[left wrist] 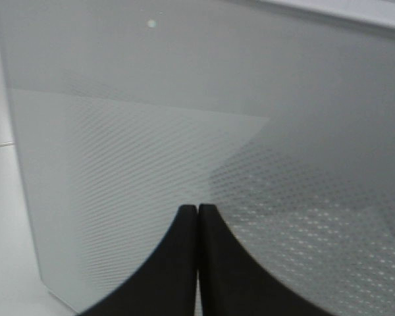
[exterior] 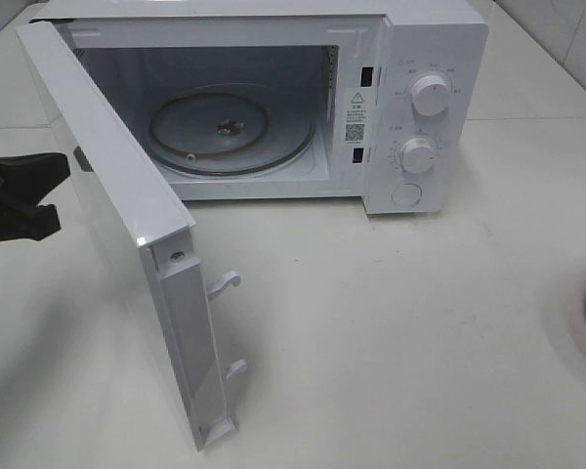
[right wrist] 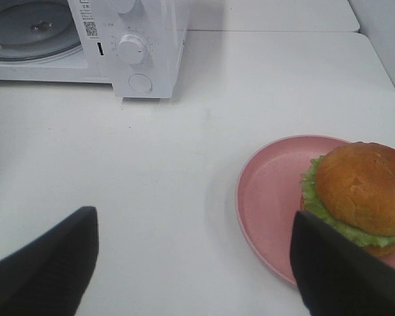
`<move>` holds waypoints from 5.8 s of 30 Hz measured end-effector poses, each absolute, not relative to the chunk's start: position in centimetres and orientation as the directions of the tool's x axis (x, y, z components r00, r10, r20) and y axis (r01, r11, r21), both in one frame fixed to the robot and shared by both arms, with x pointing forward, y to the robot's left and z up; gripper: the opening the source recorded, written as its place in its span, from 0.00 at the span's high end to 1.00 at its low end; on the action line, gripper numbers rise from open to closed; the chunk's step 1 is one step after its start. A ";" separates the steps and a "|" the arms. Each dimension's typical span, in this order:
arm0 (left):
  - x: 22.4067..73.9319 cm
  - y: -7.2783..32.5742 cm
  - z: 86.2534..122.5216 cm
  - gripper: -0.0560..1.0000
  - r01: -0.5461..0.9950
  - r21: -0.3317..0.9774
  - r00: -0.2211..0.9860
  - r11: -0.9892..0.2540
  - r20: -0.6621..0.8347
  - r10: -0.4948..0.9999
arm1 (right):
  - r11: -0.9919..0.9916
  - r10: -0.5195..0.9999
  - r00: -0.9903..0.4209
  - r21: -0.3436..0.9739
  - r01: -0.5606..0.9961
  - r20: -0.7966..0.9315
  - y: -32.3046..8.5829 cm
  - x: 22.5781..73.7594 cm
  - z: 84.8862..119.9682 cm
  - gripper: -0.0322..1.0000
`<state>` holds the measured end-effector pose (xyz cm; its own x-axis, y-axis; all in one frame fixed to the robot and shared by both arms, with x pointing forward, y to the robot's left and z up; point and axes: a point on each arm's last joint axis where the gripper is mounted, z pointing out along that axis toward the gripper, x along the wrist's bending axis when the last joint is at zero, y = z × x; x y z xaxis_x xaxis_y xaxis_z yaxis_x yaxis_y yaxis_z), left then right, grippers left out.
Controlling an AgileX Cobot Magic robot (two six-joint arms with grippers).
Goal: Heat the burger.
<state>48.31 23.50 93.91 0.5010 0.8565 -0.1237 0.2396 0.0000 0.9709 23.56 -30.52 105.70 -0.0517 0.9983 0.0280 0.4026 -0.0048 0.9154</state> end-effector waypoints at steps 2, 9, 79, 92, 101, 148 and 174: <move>48.4 23.0 93.5 0.95 0.252 0.968 0.493 0.004 -0.132 0.860 | -0.005 0.998 -0.052 0.915 0.403 0.028 -30.5 23.6 105.7 0.23; 48.7 20.9 92.3 0.95 0.288 0.957 0.524 -0.007 -0.152 0.838 | -0.005 0.998 -0.052 0.916 0.402 0.028 -30.5 23.6 105.7 0.23; 51.5 -2.4 97.3 0.31 0.570 0.658 0.701 -0.492 -0.078 0.708 | -0.005 0.998 -0.052 0.916 0.401 0.028 -30.5 23.6 105.7 0.23; 47.0 2.6 99.6 0.03 0.741 0.150 0.666 -0.654 -0.036 0.745 | -0.005 0.998 -0.052 0.916 0.401 0.028 -30.5 23.6 105.7 0.23; 46.8 6.5 103.2 0.03 0.782 0.075 0.621 -0.619 -0.003 0.784 | -0.005 0.998 -0.052 0.916 0.401 0.028 -30.5 23.6 105.7 0.23; 29.0 30.4 104.8 0.03 0.725 0.688 -0.049 0.025 0.015 0.999 | -0.005 0.998 -0.052 0.916 0.401 0.028 -30.5 23.6 105.7 0.23; 23.4 29.4 105.4 0.03 0.434 0.901 -0.027 0.026 -0.016 1.000 | -0.005 0.998 -0.052 0.916 0.401 0.028 -30.5 23.6 105.7 0.23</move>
<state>23.44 29.44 105.39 -0.0270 0.9995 -0.0158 0.4336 0.0259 0.9007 23.57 -30.52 105.71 -0.0519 0.9983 0.0281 0.4008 -0.0049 0.9162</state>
